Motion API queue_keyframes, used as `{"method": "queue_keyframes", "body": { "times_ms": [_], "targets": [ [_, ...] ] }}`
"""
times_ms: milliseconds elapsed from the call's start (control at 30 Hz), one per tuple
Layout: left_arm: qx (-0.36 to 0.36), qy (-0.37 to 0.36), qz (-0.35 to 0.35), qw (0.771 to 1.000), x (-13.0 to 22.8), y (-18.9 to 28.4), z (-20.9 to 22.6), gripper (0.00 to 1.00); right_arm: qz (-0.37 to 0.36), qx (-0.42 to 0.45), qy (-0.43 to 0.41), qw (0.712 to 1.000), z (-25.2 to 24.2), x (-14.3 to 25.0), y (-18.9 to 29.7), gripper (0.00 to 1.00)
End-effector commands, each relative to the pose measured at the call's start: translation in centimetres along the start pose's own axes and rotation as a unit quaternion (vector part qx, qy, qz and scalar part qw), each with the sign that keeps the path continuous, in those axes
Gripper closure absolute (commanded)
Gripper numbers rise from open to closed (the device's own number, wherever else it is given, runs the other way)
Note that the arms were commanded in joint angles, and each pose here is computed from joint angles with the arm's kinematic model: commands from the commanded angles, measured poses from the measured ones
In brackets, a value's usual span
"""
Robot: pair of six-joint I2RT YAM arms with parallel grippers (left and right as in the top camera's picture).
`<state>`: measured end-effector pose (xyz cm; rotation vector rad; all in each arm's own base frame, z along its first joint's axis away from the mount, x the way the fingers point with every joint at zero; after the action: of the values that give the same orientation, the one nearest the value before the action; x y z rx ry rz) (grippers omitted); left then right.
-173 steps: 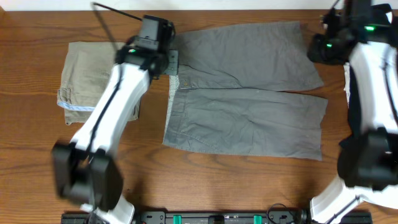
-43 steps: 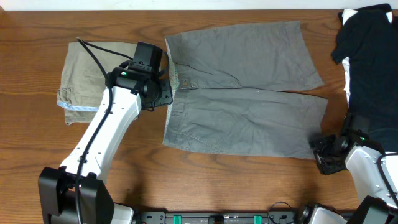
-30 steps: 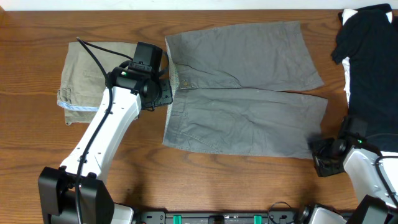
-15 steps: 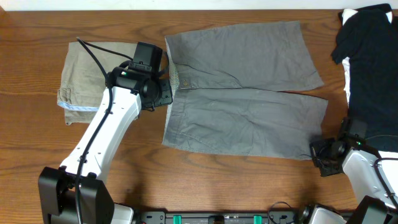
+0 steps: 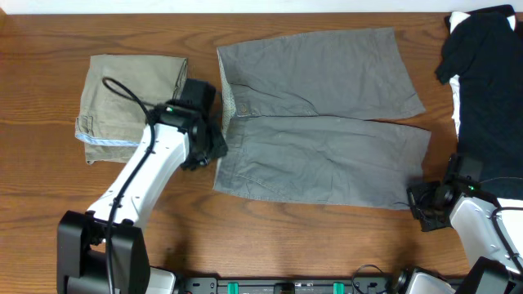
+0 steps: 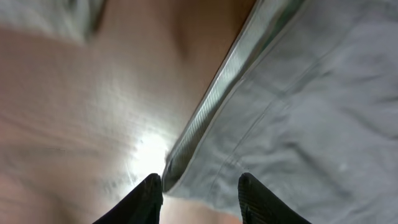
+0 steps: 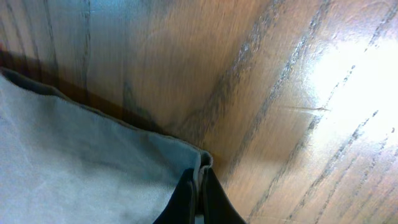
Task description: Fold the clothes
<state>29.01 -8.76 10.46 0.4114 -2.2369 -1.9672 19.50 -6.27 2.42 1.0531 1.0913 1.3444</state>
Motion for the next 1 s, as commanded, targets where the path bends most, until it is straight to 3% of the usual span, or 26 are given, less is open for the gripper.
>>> {"method": "queue_keyframes", "body": {
  "times_ms": [0,533,600,967],
  "targets": [
    [0.015,0.030,0.031,0.999,1.4,-1.1,0.0,0.58,-0.001,0.005,-0.003,1.000,-0.4,0.0,-0.2,0.98],
    [0.053,0.045,0.097,0.993,5.4,-4.7,0.6,0.58,0.000,0.005,-0.001,1.000,-0.4,0.0,-0.2,0.95],
    [0.052,0.051,0.097,0.993,5.6,-5.1,0.8,0.52,0.000,0.005,-0.001,1.000,-0.4,0.0,-0.2,0.94],
    [0.052,0.088,0.088,0.991,5.2,-5.3,0.7,0.46,0.001,0.002,0.002,1.000,-0.3,0.0,-0.2,0.94]
  ]
}}
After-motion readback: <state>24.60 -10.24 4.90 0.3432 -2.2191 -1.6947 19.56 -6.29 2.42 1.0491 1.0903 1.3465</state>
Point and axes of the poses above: each gripper's point midway between its finger pads, its own y axis back along the fingers, its own z axis along the line the jaws close on, x = y × z, the point moved 3 cm from there along y, back along the fingers, and after that the axes turned 8 degrees about -y, right-handed, at the moved point
